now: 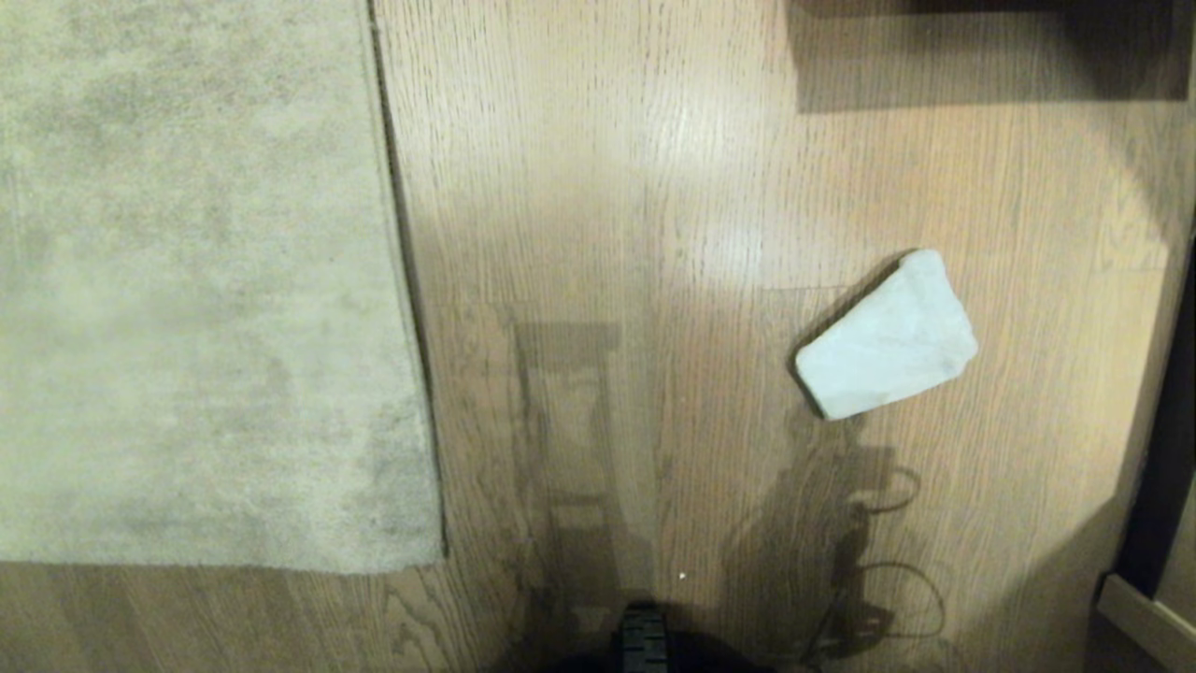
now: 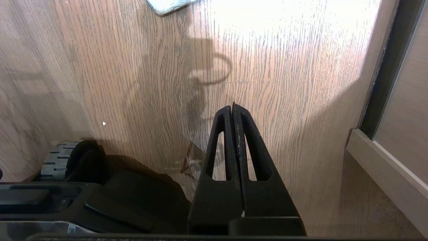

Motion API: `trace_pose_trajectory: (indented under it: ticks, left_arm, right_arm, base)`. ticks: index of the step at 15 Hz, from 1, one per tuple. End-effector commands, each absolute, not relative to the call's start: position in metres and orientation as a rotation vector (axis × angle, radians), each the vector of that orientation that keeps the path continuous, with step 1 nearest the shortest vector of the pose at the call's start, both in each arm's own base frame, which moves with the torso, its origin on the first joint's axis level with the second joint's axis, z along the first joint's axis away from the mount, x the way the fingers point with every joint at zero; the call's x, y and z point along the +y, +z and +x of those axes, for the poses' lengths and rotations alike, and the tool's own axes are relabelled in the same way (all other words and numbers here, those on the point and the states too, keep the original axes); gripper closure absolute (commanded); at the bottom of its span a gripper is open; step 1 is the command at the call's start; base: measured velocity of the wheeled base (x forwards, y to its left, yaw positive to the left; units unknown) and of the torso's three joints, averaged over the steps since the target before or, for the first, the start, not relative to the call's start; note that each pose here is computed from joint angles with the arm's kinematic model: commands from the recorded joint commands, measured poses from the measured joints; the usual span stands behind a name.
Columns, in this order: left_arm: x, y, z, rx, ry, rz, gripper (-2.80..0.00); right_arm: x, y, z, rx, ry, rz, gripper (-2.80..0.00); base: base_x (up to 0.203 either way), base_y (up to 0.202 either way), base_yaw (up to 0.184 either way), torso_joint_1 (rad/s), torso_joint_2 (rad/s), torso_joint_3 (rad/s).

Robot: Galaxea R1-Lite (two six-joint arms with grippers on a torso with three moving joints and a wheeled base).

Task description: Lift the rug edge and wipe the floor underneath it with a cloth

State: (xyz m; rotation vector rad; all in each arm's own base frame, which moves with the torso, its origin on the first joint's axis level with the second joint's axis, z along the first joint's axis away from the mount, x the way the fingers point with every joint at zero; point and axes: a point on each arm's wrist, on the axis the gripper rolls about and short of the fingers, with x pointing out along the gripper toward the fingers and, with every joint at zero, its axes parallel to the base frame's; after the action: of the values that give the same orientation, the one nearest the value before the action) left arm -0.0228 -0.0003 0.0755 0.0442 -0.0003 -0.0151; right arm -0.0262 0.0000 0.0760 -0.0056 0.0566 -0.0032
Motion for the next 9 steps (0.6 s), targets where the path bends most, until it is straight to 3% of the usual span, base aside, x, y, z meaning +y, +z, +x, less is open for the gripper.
trace_pose_trajectory:
  ticks: [1, 9]
  left_arm:
    - [-0.0003, 0.0755, -0.0227, 0.001, -0.015, 0.034, 0.00]
    - [-0.0003, 0.0755, -0.0227, 0.001, -0.015, 0.025, 0.00]
  right_arm:
    - [0.0000, 0.0760, -0.0260, 0.060, -0.003, -0.006, 0.00]
    - [0.0000, 0.0760, -0.0260, 0.060, -0.003, -0.005, 0.00]
  base:
    - [0.000, 0.000, 0.000, 0.000, 0.00, 0.000]
    - [0.000, 0.000, 0.000, 0.000, 0.00, 0.000]
